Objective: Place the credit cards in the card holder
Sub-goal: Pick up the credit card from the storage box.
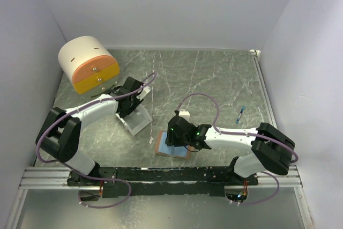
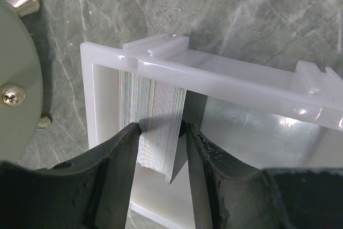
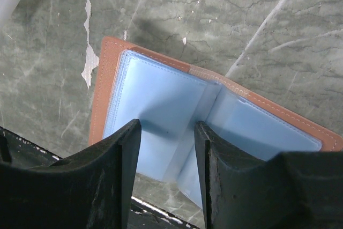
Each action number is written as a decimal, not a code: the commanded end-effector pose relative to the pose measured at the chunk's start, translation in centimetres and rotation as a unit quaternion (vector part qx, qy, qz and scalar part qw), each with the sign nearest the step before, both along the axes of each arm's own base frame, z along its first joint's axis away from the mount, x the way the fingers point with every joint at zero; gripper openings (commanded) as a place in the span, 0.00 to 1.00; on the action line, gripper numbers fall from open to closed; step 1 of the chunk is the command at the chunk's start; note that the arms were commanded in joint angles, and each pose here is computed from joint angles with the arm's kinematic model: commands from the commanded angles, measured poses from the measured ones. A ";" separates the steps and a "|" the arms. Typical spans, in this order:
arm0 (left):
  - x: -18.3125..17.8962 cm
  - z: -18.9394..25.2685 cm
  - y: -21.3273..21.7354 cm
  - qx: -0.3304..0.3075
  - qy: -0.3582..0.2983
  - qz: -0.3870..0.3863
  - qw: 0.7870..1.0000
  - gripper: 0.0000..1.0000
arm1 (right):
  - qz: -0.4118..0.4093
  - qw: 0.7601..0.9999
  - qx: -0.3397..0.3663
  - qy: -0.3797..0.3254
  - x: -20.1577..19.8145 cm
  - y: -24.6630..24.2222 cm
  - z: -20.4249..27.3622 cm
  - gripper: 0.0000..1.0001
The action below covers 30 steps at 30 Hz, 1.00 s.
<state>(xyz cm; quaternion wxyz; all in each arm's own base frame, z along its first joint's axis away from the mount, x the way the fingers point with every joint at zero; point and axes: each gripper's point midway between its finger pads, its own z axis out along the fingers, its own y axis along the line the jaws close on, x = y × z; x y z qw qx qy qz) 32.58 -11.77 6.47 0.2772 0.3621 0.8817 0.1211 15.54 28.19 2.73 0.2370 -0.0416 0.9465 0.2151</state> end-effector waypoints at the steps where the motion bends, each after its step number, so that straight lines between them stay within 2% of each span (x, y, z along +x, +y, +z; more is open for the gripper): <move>1: 1.1 1.8 -0.1 0.001 -0.032 0.009 0.999 0.51 | 0.001 1.000 0.006 -0.011 0.2 0.2 0.5 0.45; 12: 0.5 1.7 -0.7 0.007 -0.025 0.001 1.000 0.48 | 0.002 1.000 0.007 -0.011 0.2 0.3 0.7 0.45; 18: 0.3 1.2 -1.4 -0.006 -0.013 -0.005 1.000 0.53 | 0.003 1.000 0.007 -0.014 0.3 0.3 1.0 0.45; 30: -0.5 -0.3 -2.7 -0.026 0.003 -0.042 0.999 0.57 | 0.004 1.000 0.011 -0.019 0.5 0.5 1.6 0.45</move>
